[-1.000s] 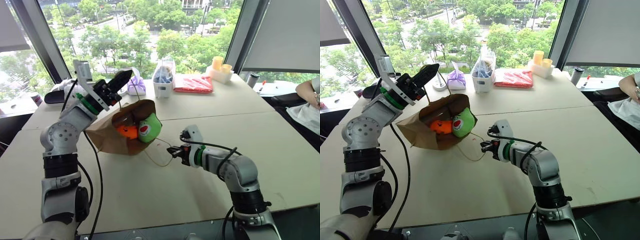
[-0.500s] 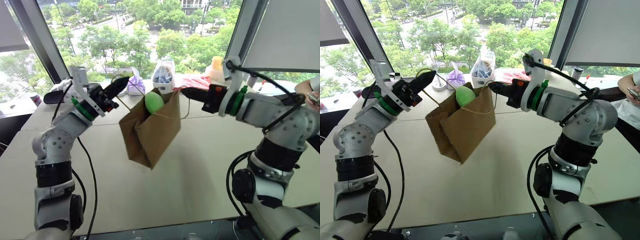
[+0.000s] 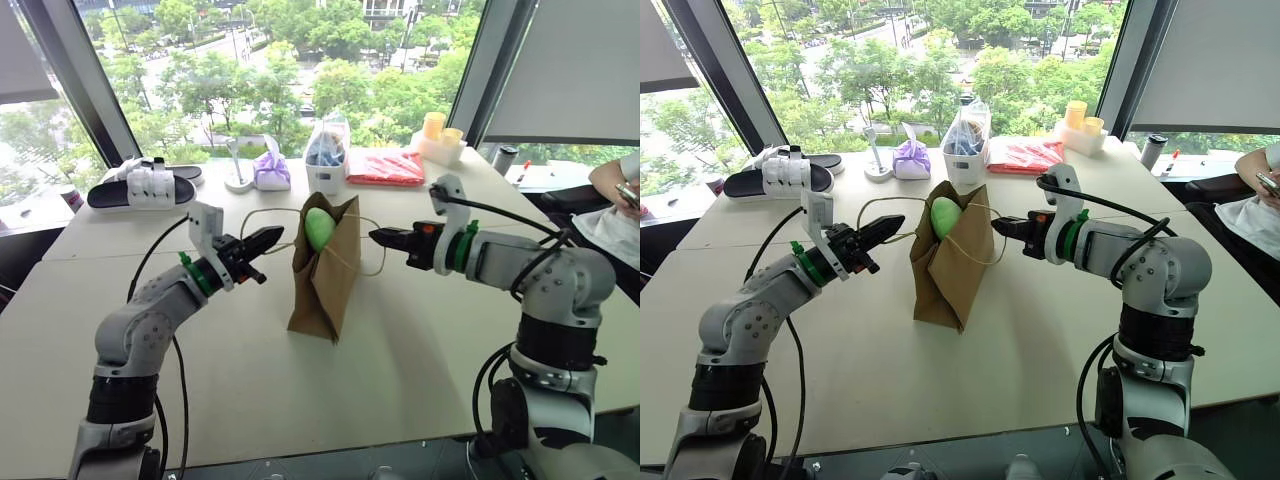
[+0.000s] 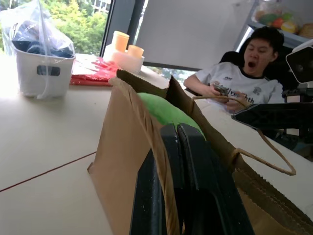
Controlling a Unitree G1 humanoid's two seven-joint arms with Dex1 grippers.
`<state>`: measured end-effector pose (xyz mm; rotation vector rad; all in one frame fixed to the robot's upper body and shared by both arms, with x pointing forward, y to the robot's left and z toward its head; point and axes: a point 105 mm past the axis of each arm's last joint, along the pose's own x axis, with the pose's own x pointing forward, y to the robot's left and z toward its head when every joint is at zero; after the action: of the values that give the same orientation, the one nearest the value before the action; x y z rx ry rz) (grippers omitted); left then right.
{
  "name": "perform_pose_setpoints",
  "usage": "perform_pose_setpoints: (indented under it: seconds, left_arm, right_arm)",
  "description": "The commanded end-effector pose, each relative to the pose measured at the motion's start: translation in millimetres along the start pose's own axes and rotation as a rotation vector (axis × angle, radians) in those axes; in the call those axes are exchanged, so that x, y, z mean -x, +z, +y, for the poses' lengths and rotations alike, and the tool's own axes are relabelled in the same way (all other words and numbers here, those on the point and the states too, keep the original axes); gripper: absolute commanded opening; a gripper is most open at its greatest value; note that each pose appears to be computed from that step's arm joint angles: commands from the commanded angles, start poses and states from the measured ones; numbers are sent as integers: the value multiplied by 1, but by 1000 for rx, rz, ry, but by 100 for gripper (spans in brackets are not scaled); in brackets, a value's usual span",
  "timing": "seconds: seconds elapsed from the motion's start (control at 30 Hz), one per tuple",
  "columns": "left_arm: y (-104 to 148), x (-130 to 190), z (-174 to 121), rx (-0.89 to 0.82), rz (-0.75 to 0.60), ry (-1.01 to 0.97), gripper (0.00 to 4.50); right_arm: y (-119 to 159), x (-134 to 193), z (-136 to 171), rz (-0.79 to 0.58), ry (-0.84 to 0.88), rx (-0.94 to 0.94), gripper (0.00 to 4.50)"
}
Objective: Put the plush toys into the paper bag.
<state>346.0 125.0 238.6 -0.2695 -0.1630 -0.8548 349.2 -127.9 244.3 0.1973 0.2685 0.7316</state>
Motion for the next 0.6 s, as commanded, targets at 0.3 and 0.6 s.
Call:
perform_pose_setpoints:
  seconds: [0.3,0.6]
  left_arm:
    - [32,7,-7,69,-38,-106,268]
    - [41,31,-23,49,3,-186,447]
  right_arm:
    - [40,25,8,-145,61,81,389]
    - [58,49,9,-190,75,157,450]
